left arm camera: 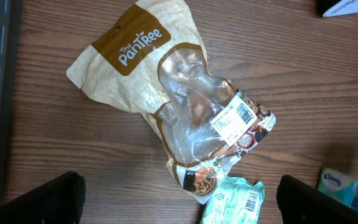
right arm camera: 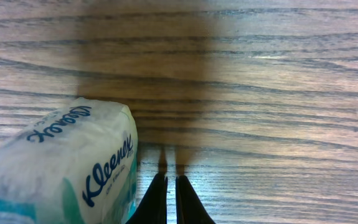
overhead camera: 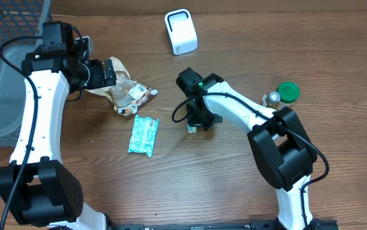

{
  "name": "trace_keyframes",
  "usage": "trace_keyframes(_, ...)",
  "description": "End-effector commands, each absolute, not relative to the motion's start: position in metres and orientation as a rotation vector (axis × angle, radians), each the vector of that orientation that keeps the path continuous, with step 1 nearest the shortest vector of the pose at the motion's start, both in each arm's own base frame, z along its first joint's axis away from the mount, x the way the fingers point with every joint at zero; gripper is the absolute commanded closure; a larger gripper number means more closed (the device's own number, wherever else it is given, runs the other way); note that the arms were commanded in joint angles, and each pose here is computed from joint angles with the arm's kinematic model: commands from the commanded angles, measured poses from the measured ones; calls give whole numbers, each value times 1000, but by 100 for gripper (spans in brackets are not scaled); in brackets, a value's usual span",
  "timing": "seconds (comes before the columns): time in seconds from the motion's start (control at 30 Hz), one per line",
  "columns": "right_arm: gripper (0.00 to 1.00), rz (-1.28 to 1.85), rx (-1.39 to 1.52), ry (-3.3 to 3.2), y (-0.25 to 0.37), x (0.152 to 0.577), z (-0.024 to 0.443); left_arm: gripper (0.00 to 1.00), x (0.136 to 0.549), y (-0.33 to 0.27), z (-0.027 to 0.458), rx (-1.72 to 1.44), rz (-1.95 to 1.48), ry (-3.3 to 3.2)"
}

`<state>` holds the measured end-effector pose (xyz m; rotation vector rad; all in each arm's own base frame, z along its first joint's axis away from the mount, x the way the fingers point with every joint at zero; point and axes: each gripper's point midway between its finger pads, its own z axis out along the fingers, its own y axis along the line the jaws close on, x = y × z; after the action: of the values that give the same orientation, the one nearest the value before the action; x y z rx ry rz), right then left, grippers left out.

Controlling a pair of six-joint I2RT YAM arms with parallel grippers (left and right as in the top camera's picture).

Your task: Scan the item barcode

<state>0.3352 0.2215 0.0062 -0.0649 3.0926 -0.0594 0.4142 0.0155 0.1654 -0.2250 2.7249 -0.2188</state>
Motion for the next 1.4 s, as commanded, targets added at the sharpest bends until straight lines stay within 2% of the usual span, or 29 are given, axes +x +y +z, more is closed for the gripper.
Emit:
trace_keyframes(0.0,96,-47,-59,3050,219,340,21,0,415,11,168,-170,-227,2717)
trace_keyframes(0.33,96,-23,-7,2921,220,351,64,0,415,11,168,-169,-226,2717)
trace_keyframes(0.77,96,56,-17,2960,229,343,58,0,415,11,168,-169,-226,2717)
trace_keyframes(1.03,96,32,-23,2977,224,338,33,1,415,11,168,-170,-227,2717)
trace_keyframes(1.37,96,57,-20,2953,225,341,42,1,415,11,168,-170,-227,2717)
